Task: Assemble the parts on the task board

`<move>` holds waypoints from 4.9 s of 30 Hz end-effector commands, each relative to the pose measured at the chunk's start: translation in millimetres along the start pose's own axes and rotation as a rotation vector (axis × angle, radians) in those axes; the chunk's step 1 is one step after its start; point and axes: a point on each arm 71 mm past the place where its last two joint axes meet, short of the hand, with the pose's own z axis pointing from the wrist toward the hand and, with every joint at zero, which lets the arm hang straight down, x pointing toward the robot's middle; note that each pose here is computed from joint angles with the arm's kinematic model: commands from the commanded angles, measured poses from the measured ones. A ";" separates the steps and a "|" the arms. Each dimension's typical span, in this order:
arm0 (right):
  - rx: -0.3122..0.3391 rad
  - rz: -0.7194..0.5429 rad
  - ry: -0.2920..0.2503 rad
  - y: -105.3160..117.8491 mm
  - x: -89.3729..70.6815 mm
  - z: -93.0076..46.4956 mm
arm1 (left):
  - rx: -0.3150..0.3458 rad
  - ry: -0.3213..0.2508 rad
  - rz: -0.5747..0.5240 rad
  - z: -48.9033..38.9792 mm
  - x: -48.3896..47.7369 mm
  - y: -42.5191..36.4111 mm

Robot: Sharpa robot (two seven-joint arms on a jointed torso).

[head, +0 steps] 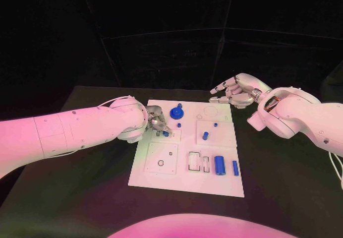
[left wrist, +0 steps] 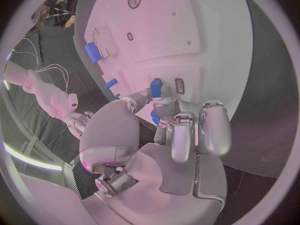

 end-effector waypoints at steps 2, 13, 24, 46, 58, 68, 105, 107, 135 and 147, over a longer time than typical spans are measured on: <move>-0.013 -0.002 0.007 2.0 0.0 0.5 | -0.005 0.026 0.019 1.4 3.6 -1.4; -0.013 -0.002 0.008 2.1 0.3 0.9 | -0.012 0.035 0.024 2.3 4.0 -1.6; -0.013 -0.002 0.008 2.1 0.4 1.1 | -0.015 0.027 0.020 2.4 3.4 -1.3; -0.013 -0.004 0.004 0.8 -0.6 2.0 | -0.015 -0.004 -0.039 -1.9 -5.7 5.5; -0.011 -0.006 -0.003 -1.4 -2.3 2.6 | 0.029 0.001 -0.077 -17.4 -62.4 0.3; -0.011 -0.005 -0.001 -0.9 -1.3 4.3 | -0.049 0.000 -0.029 -4.7 -108.7 13.5; -0.019 -0.003 0.009 1.8 2.2 7.7 | -0.153 0.104 0.054 38.3 -84.3 24.1; -0.019 -0.003 0.010 1.8 2.3 7.8 | -0.153 0.110 0.058 38.9 -82.5 24.1; -0.016 -0.003 0.012 1.4 2.7 8.9 | -0.123 0.081 0.051 39.7 -78.0 19.8; -0.014 -0.003 0.018 1.1 3.2 10.0 | -0.091 0.077 -0.002 34.8 -76.4 21.3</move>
